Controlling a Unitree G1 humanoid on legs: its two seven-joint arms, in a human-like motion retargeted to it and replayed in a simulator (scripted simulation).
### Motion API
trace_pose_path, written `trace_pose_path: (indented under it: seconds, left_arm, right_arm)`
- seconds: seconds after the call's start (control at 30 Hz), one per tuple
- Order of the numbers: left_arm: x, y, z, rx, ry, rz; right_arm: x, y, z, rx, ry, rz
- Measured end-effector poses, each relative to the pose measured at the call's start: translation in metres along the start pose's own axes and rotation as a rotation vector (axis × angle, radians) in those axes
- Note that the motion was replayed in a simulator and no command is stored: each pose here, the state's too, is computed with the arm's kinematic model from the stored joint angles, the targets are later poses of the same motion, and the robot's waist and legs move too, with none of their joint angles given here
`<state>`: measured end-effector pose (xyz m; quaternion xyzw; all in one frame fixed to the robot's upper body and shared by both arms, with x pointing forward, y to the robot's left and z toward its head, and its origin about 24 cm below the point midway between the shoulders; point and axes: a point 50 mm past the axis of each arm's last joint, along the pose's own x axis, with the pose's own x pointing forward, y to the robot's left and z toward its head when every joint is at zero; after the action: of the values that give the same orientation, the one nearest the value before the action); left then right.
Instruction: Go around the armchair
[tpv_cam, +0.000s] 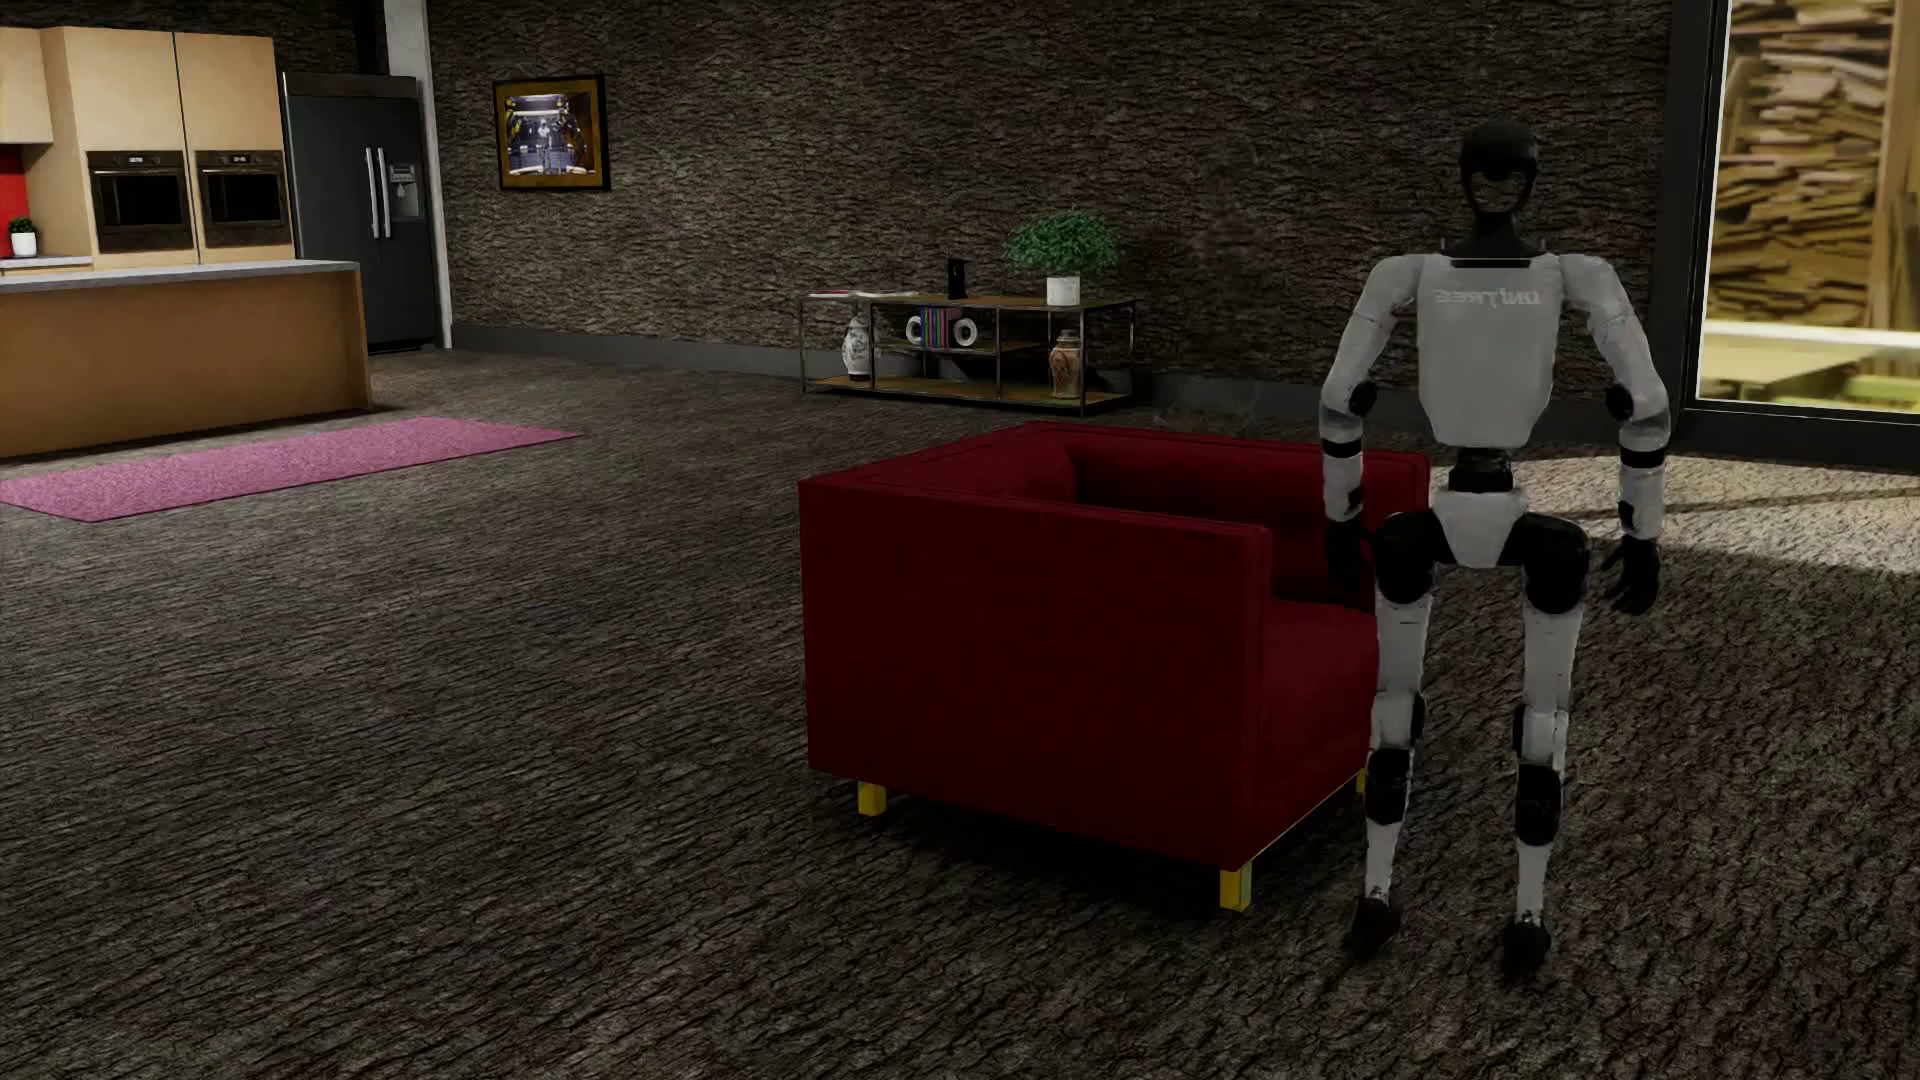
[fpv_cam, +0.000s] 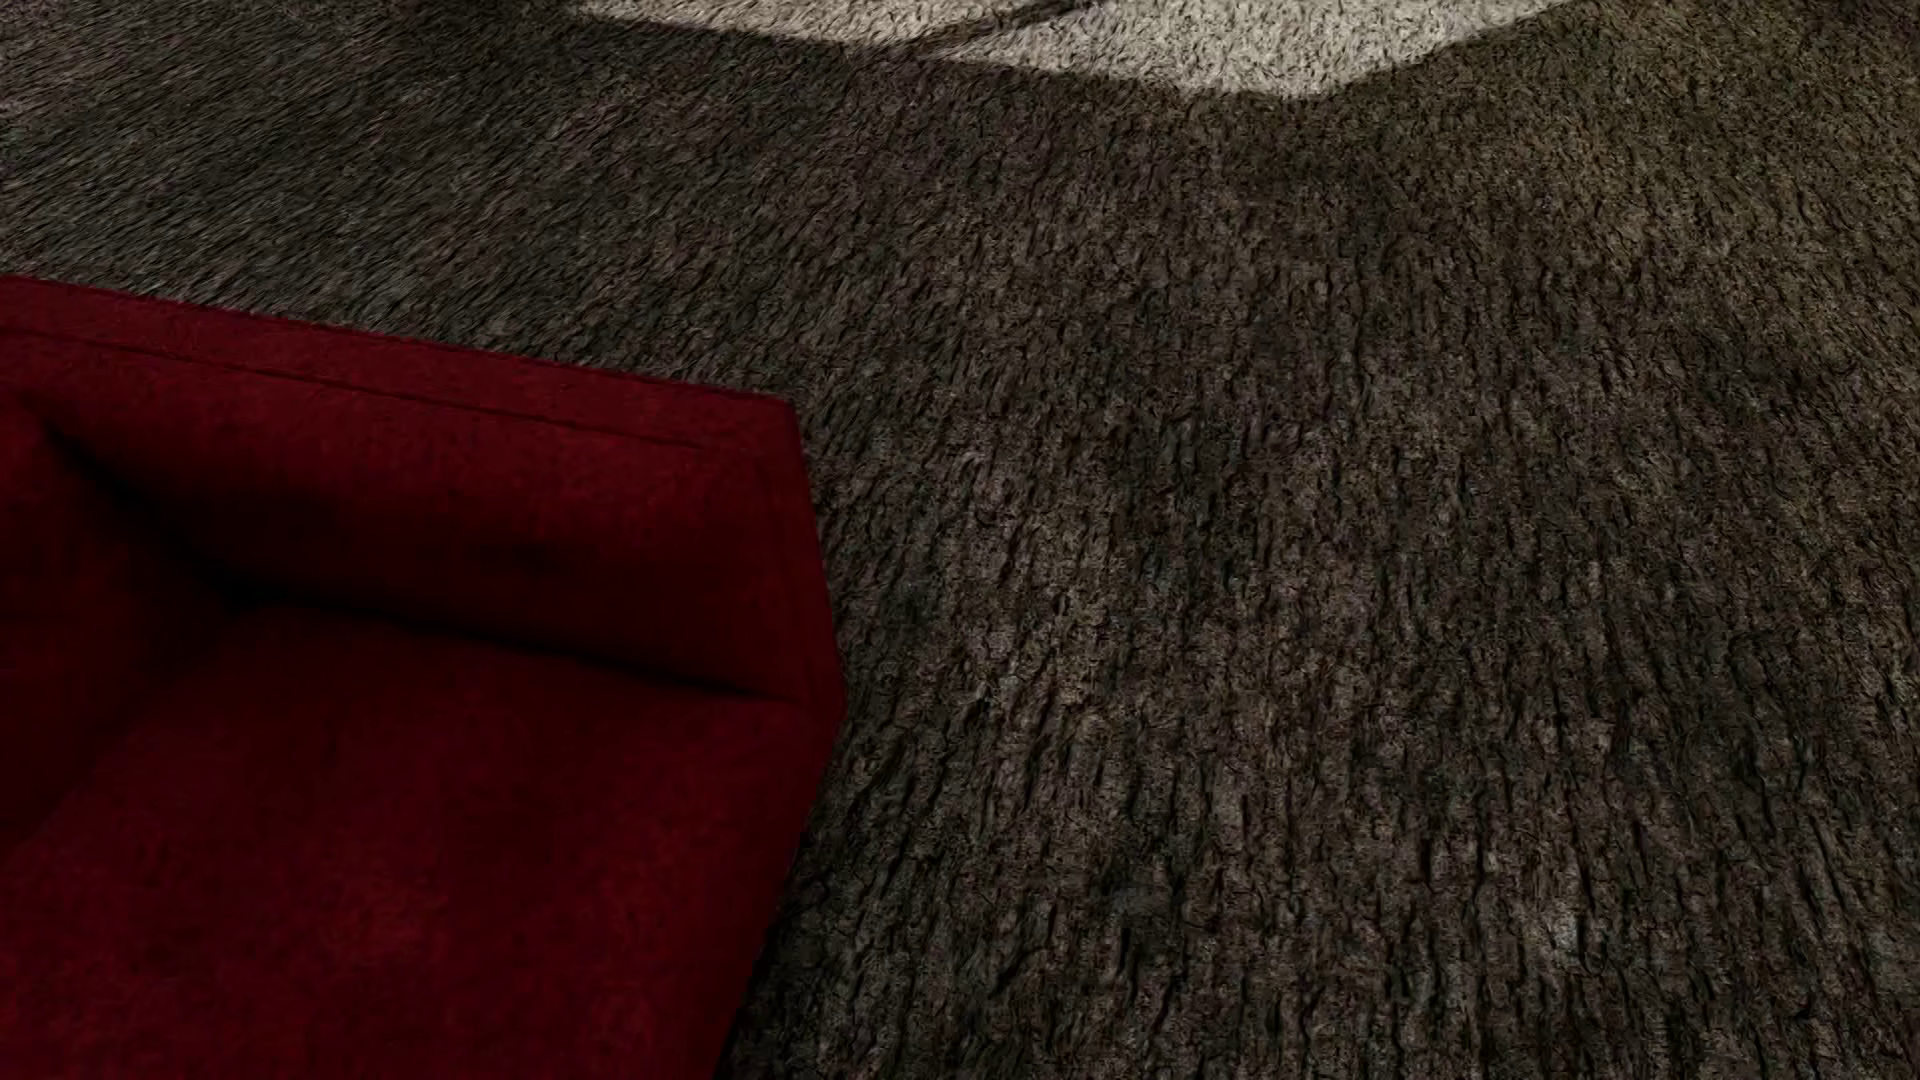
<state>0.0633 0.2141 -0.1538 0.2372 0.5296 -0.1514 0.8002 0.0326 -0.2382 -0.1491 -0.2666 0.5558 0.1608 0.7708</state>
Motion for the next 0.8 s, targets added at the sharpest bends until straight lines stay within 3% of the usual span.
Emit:
trace_pose_path:
  seconds: [0.17, 0.4, 0.8]
  left_arm:
    - [-0.001, -0.021, -0.011, 0.064, 0.045, -0.073]
    - [0.000, -0.003, -0.011, 0.066, 0.055, -0.029]
    - [0.001, 0.016, 0.002, 0.006, 0.000, 0.040]
  right_arm:
    - [0.006, -0.011, 0.020, 0.038, -0.053, -0.039]
    - [0.006, 0.014, 0.054, 0.023, -0.185, 0.031]
    - [0.003, 0.024, 0.008, 0.005, -0.016, 0.060]
